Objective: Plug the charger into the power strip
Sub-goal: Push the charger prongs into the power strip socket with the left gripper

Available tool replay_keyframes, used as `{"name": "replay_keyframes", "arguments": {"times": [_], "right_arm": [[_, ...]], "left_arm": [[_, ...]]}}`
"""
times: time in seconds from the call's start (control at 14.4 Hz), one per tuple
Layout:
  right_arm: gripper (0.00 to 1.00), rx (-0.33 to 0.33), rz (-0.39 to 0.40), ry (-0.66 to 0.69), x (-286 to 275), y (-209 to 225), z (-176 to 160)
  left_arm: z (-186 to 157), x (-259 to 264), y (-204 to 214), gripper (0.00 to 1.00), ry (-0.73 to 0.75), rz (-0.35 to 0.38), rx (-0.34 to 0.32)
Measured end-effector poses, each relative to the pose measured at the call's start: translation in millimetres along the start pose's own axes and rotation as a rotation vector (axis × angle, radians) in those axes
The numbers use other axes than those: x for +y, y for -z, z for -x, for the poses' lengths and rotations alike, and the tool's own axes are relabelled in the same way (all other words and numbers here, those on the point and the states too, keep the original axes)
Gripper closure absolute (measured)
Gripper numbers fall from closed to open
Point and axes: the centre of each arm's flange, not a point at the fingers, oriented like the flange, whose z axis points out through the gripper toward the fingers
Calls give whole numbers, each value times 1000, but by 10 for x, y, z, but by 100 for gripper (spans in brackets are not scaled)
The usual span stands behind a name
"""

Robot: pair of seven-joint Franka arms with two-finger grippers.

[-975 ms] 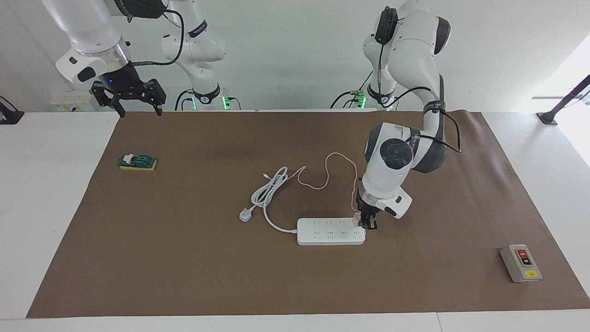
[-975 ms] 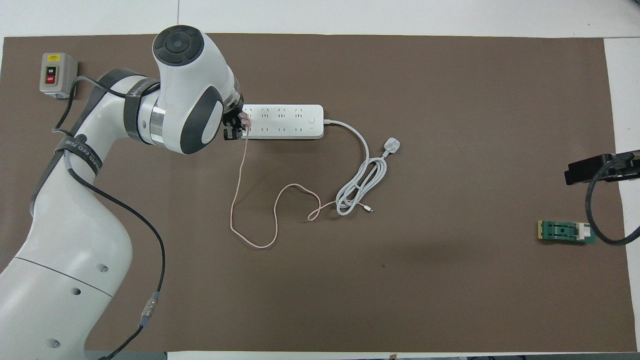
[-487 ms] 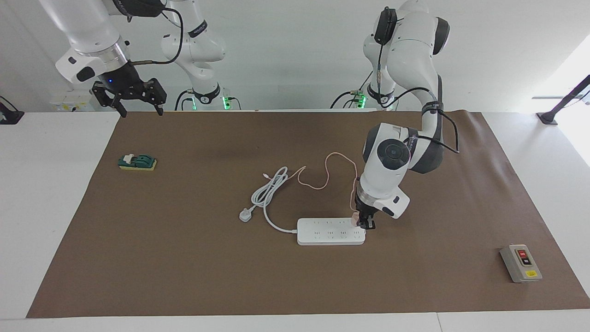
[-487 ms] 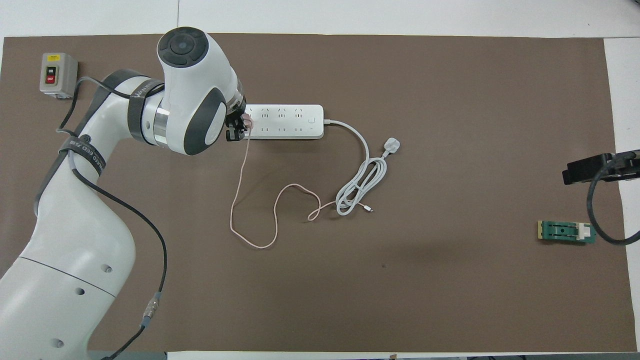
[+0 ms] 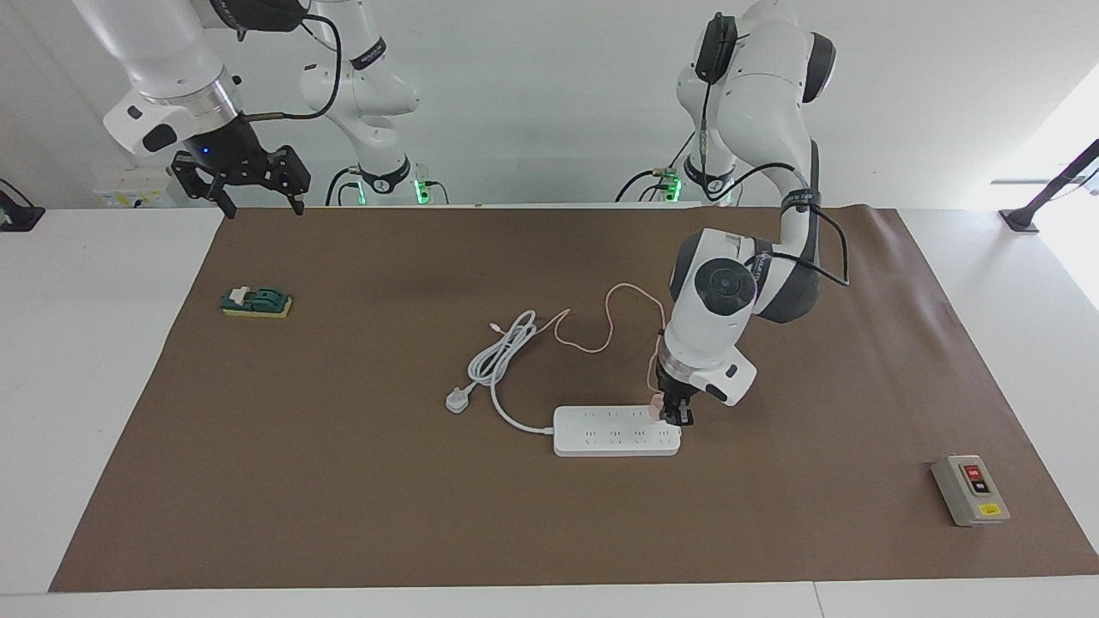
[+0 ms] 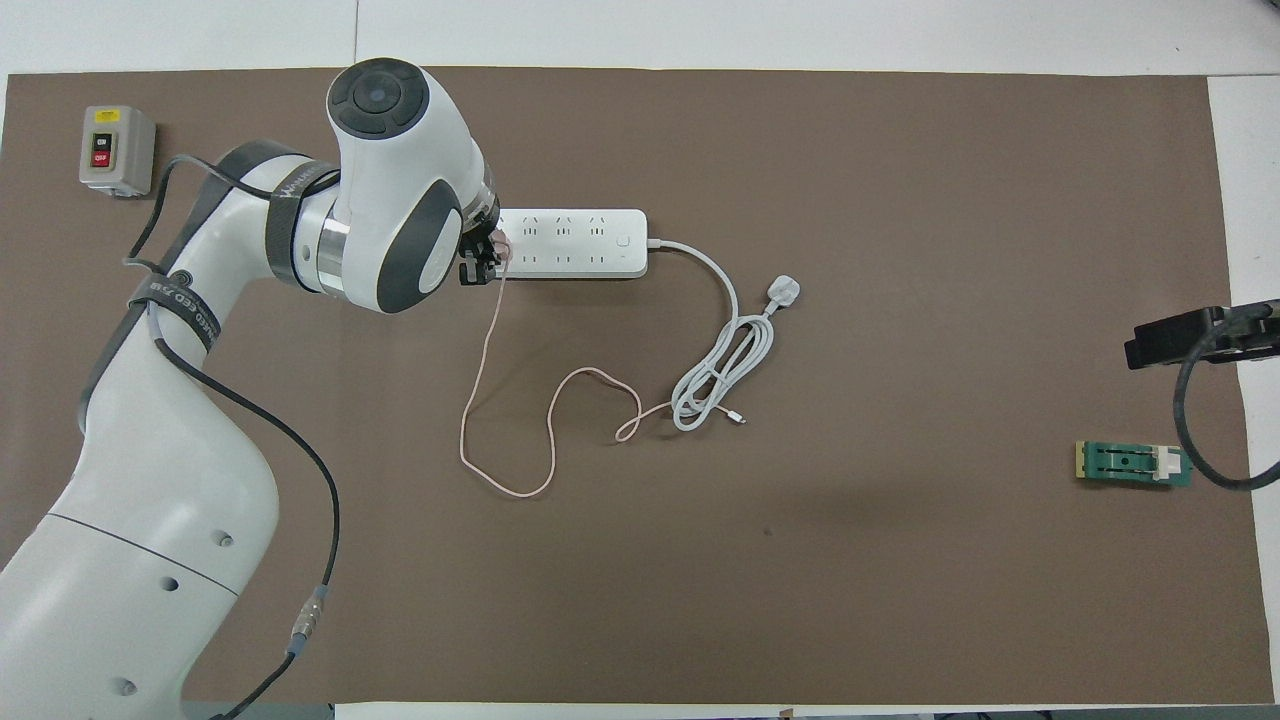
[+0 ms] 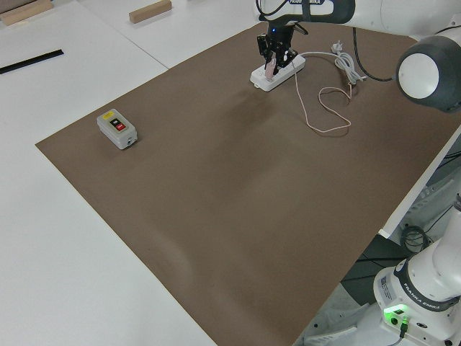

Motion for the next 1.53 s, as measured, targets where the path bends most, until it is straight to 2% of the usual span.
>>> {"name": "replay_keyframes", "arguments": {"times": [1.53], "right_arm": [[0,-2,0,0,2,-2,2]], "left_arm": [[1,-16,-9,68,-12,-2,14]]}}
